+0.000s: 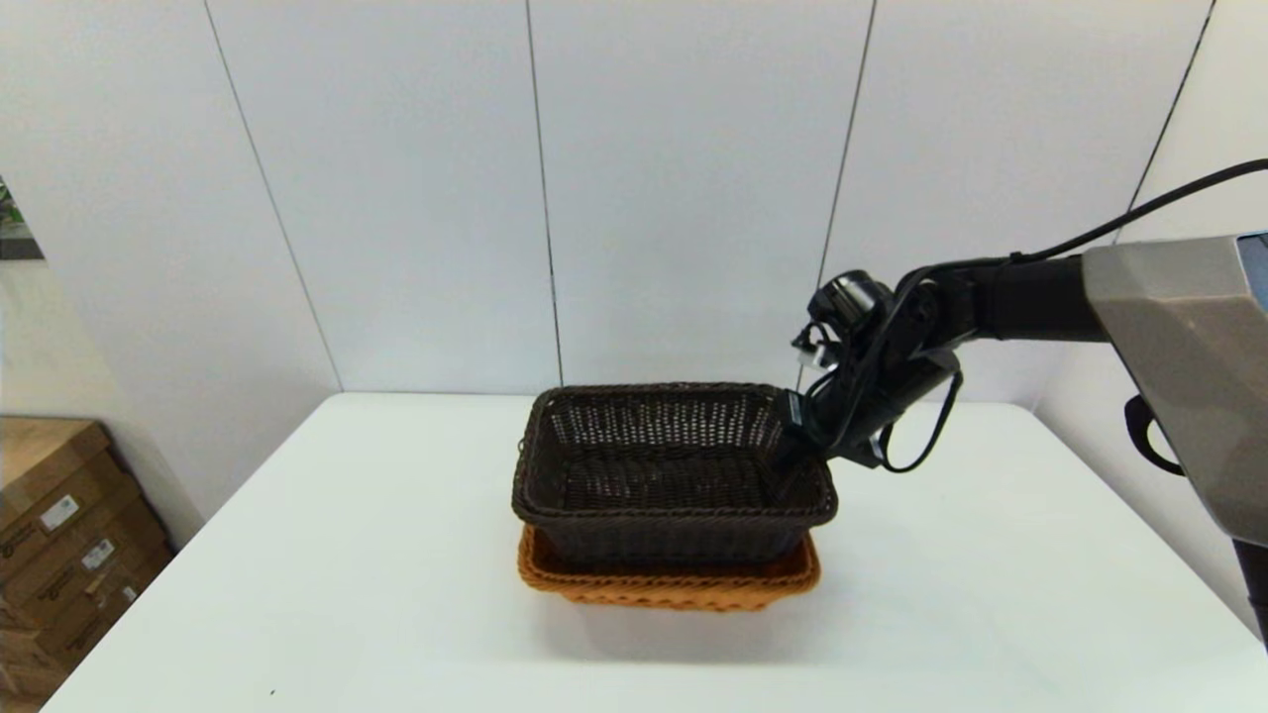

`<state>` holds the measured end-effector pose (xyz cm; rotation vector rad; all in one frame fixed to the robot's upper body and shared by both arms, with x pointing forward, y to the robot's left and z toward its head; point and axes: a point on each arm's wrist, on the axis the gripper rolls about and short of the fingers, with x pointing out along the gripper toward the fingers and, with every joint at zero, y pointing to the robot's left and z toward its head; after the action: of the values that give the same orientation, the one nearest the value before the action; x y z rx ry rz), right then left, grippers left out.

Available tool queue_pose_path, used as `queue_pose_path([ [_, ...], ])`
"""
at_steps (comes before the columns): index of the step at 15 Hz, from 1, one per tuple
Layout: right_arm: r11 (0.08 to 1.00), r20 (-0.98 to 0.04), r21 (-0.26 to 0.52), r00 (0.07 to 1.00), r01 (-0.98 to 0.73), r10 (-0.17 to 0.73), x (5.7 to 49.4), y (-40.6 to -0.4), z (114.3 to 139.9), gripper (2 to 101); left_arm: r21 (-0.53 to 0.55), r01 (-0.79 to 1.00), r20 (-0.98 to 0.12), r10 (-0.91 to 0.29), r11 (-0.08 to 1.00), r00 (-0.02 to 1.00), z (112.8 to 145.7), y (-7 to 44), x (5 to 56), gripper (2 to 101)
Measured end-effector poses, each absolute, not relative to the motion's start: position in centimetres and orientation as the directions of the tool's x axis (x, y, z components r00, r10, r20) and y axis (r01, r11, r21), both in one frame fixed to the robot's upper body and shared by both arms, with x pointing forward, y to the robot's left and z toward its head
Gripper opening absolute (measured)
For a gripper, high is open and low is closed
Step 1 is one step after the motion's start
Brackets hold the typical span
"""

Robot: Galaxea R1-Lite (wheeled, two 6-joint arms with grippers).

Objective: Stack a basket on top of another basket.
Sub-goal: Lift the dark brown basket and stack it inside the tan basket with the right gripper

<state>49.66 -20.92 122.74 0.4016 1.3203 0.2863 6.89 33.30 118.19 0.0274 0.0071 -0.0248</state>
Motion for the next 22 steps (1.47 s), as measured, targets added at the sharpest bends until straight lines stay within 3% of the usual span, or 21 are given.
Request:
queue_pose_path([
  [21, 0.901, -0.883, 0.433, 0.216, 0.031, 0.417, 49.09, -21.05, 122.22, 15.1, 0.027, 0.025, -0.008, -0.025, 0.999, 1.000, 118.18, 33.30, 6.89, 97.8],
  [22, 0.900, -0.882, 0.434, 0.216, 0.031, 0.418, 49.09, -21.05, 122.23, 18.9, 0.027, 0.025, -0.007, -0.025, 0.999, 1.000, 118.19, 33.30, 6.89, 97.8],
])
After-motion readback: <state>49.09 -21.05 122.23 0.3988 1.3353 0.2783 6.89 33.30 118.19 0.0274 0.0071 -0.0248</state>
